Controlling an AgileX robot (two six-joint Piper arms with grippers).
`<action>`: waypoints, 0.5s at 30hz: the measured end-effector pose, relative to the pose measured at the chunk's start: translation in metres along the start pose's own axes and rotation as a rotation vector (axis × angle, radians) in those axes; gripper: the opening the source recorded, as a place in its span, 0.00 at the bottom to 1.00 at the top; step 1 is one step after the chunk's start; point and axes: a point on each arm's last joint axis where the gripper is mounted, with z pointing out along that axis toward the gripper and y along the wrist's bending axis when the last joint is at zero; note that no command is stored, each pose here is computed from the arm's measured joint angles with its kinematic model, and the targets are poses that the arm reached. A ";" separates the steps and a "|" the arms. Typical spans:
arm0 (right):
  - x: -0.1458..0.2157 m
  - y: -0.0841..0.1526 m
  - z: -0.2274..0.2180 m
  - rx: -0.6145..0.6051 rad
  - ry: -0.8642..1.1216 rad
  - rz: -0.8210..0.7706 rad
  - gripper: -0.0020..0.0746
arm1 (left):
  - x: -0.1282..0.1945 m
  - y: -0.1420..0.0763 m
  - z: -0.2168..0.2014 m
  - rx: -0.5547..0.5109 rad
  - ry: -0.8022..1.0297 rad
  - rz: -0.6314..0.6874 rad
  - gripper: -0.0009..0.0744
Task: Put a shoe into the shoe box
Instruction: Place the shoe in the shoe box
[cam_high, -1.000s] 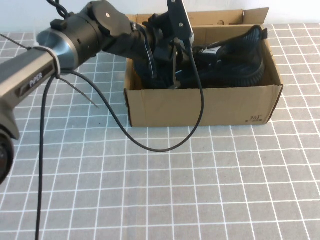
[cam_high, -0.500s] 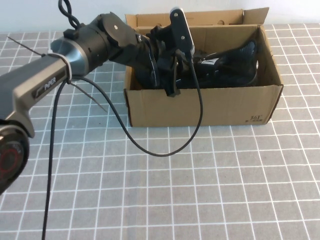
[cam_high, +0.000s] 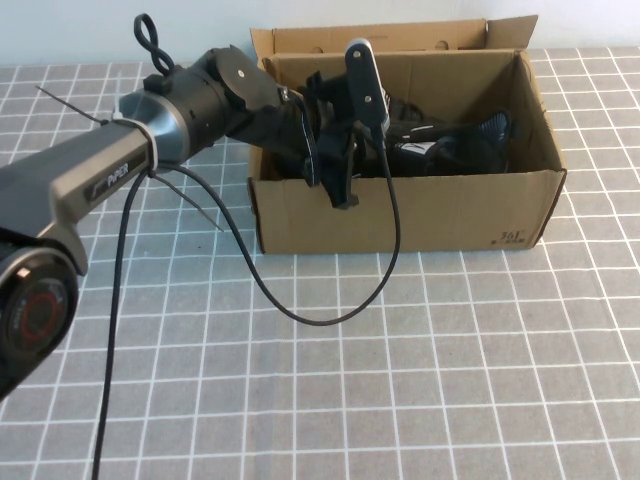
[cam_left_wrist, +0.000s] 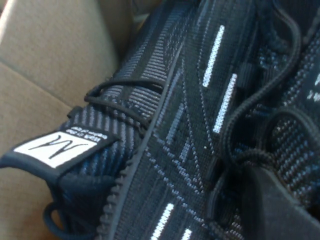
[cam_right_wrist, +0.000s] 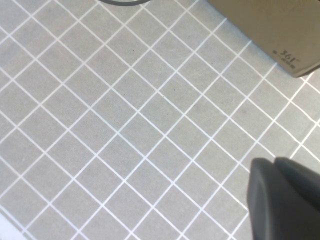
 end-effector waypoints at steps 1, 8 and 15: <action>0.000 0.000 0.000 0.000 -0.002 0.000 0.01 | 0.000 0.001 0.000 -0.002 -0.001 0.003 0.05; 0.000 0.000 0.000 0.001 -0.004 0.000 0.01 | -0.016 0.004 -0.011 0.076 -0.045 0.029 0.05; 0.000 0.000 0.000 -0.001 -0.005 0.001 0.01 | -0.034 0.015 -0.025 0.088 -0.082 0.037 0.05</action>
